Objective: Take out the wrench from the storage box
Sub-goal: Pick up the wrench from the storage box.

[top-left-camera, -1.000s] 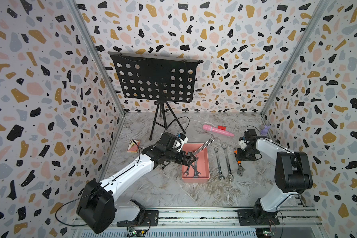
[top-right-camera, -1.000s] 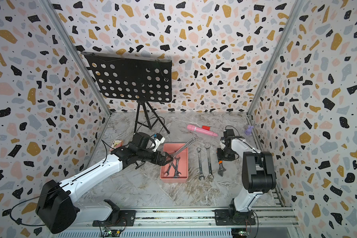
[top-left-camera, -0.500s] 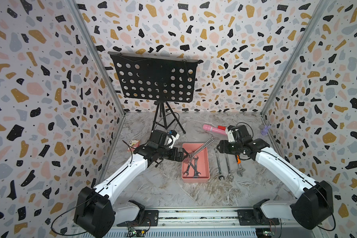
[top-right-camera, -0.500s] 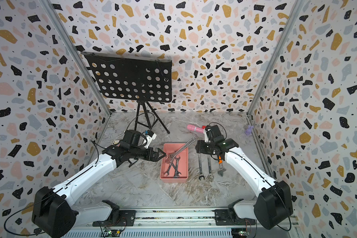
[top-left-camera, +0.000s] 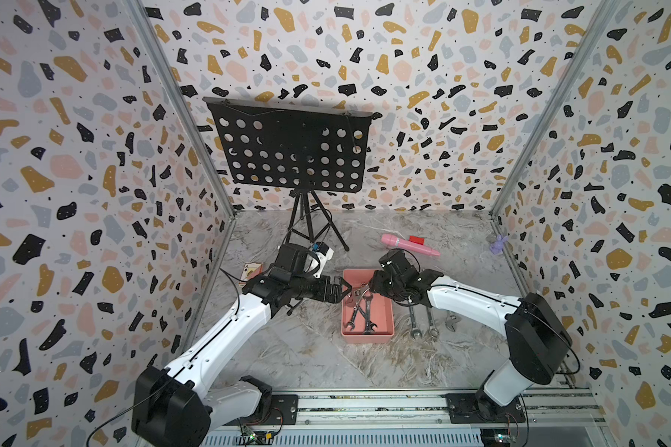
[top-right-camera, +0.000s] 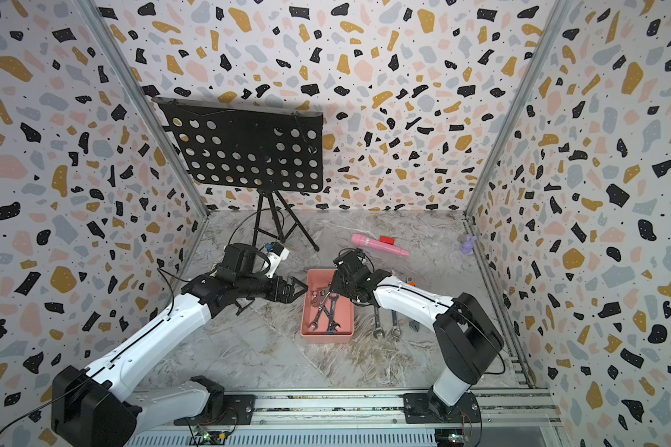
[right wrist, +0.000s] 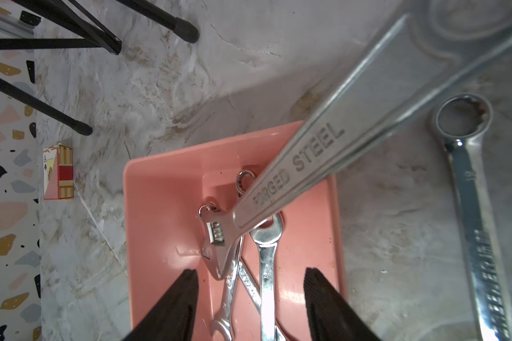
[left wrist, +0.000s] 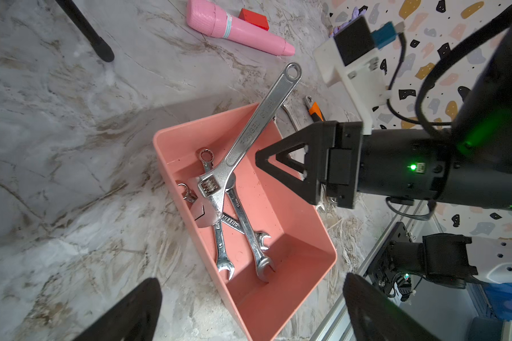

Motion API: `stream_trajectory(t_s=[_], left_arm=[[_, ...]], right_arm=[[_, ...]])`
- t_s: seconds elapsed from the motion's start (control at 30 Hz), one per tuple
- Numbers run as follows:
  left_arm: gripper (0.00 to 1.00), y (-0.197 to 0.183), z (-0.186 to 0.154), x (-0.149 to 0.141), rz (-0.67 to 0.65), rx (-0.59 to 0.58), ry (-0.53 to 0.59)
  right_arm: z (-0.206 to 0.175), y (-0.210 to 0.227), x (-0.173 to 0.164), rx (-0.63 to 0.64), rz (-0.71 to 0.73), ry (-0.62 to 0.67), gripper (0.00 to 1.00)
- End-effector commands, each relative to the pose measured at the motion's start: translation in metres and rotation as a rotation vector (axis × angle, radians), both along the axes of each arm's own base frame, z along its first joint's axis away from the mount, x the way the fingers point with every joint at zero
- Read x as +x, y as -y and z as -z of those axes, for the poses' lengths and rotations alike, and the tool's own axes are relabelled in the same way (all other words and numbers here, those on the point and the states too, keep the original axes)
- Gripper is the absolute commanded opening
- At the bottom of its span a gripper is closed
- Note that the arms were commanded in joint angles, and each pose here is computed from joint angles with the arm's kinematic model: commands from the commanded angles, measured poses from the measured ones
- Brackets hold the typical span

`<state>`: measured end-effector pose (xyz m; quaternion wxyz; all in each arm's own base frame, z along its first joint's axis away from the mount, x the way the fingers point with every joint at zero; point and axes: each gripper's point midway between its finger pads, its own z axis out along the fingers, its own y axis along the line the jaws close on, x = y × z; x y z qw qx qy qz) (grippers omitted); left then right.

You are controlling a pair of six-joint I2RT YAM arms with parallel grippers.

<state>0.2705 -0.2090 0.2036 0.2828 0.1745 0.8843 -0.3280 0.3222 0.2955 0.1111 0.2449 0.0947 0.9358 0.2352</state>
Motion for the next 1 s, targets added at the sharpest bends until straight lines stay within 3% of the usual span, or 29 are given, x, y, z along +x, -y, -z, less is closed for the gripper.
stream_trajectory(t_s=[0.0, 0.27, 0.43, 0.97], left_arm=[[1.0, -0.004, 0.001, -0.002, 0.003, 0.003, 0.014], [1.0, -0.005, 0.003, -0.002, 0.009, 0.008, 0.011], [1.0, -0.005, 0.004, -0.002, 0.011, 0.01, 0.011], [1.0, -0.008, 0.008, -0.005, 0.014, 0.01, 0.007]], right_arm=[[-0.018, -0.013, 0.016, 0.081, 0.061, 0.049, 0.61], [0.015, -0.019, 0.014, 0.064, 0.107, -0.034, 0.57], [0.02, -0.028, 0.026, 0.138, 0.148, 0.005, 0.49], [0.035, -0.032, 0.036, 0.203, 0.247, -0.016, 0.3]])
